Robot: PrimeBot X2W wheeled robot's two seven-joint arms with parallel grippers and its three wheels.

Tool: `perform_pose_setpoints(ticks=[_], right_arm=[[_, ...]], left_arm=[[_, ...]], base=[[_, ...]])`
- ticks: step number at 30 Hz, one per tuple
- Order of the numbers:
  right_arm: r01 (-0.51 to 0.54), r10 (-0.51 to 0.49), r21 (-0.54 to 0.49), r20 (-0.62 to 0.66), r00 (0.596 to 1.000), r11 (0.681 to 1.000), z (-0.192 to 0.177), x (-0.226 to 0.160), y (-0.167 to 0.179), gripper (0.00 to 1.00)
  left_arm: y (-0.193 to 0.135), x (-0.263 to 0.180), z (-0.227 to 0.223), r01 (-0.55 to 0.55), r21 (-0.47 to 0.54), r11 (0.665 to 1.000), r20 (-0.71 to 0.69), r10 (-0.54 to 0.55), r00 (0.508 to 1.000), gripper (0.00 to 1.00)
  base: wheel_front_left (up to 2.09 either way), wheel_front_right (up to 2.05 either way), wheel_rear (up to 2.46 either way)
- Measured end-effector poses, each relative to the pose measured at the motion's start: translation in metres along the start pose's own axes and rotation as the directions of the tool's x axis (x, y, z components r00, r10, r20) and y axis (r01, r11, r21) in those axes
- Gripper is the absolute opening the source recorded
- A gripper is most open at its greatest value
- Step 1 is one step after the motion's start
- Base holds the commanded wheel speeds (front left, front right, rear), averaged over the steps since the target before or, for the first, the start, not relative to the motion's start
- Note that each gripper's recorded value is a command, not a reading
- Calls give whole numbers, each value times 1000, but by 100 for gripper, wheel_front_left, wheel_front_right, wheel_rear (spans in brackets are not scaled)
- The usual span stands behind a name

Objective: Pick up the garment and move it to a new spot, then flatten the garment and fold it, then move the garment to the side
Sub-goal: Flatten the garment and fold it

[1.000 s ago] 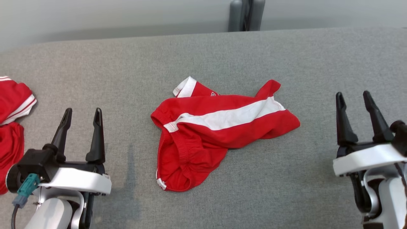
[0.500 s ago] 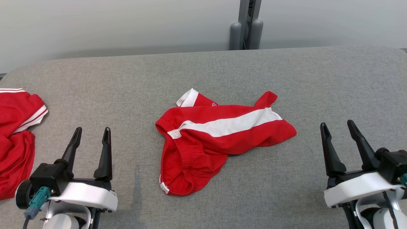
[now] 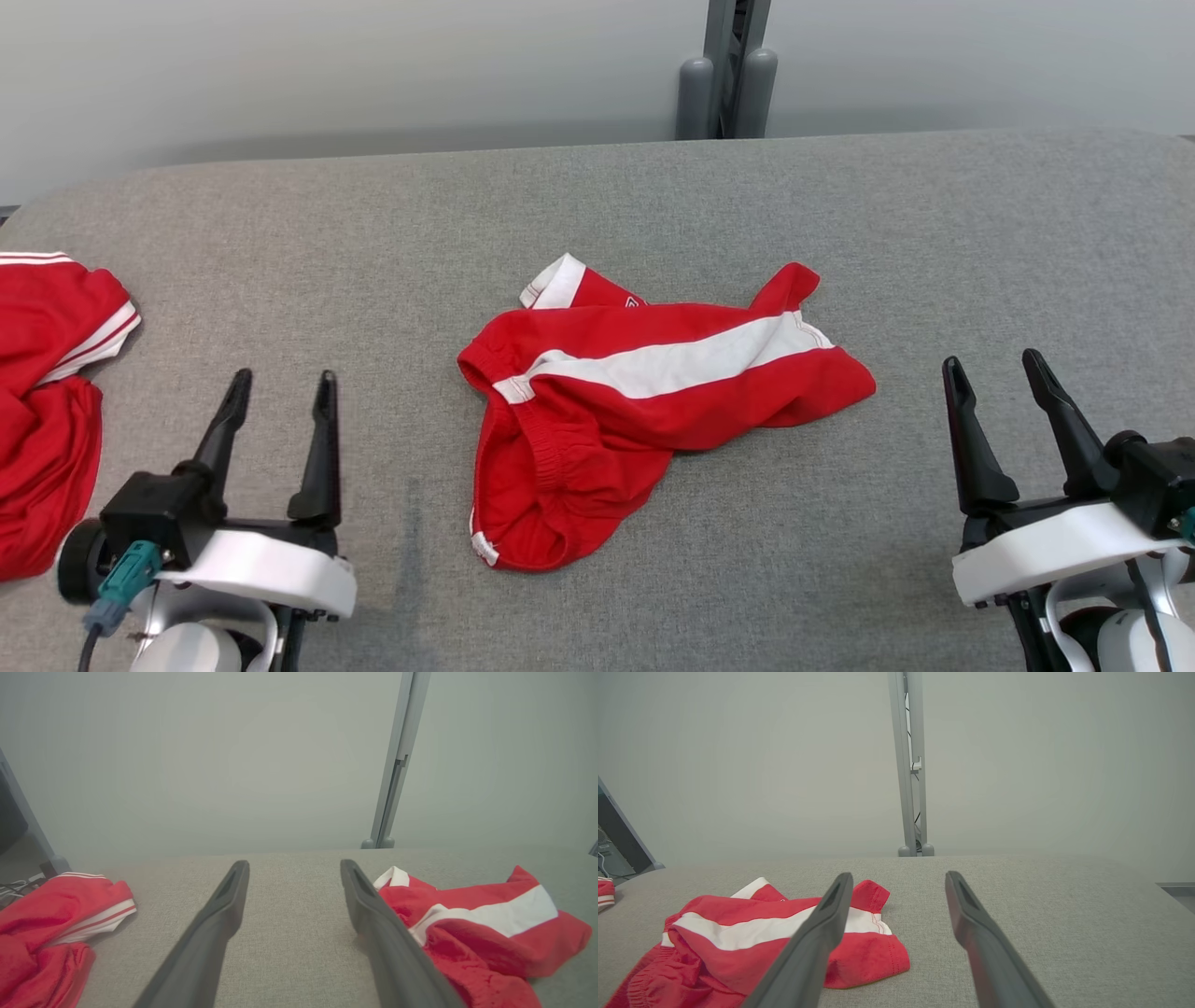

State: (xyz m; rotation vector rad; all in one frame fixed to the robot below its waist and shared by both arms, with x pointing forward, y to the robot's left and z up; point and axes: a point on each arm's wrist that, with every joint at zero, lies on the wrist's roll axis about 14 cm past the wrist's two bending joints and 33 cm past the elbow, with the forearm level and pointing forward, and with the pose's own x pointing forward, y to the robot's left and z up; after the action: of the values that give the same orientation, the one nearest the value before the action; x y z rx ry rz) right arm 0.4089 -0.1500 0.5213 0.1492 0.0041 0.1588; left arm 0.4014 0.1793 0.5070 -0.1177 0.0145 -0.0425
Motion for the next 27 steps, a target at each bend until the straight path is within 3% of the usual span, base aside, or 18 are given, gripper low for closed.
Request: perform_pose_setpoints(ticks=[5,11,18,27], right_arm=[[2,-2,3,-10,1000,1000,-4,1,-1,100],[5,-5,7,-32,999,1000,-12,3,-2,100],[34,-33,18,-57,998,999,-23,3,-12,100],[74,-72,23,-79,994,997,-36,4,-26,100]], left_arm=[[-36,9,-1,132,-56,990,-39,-134,990,100],[-94,10,-29,294,-187,937,-202,-330,922,100],[-114,13,-73,290,-330,898,-369,-405,836,100],[-107,29,-109,232,-368,901,-464,-393,794,100]], base=[[0,0,0],[0,0,0],[0,0,0],[0,0,0]])
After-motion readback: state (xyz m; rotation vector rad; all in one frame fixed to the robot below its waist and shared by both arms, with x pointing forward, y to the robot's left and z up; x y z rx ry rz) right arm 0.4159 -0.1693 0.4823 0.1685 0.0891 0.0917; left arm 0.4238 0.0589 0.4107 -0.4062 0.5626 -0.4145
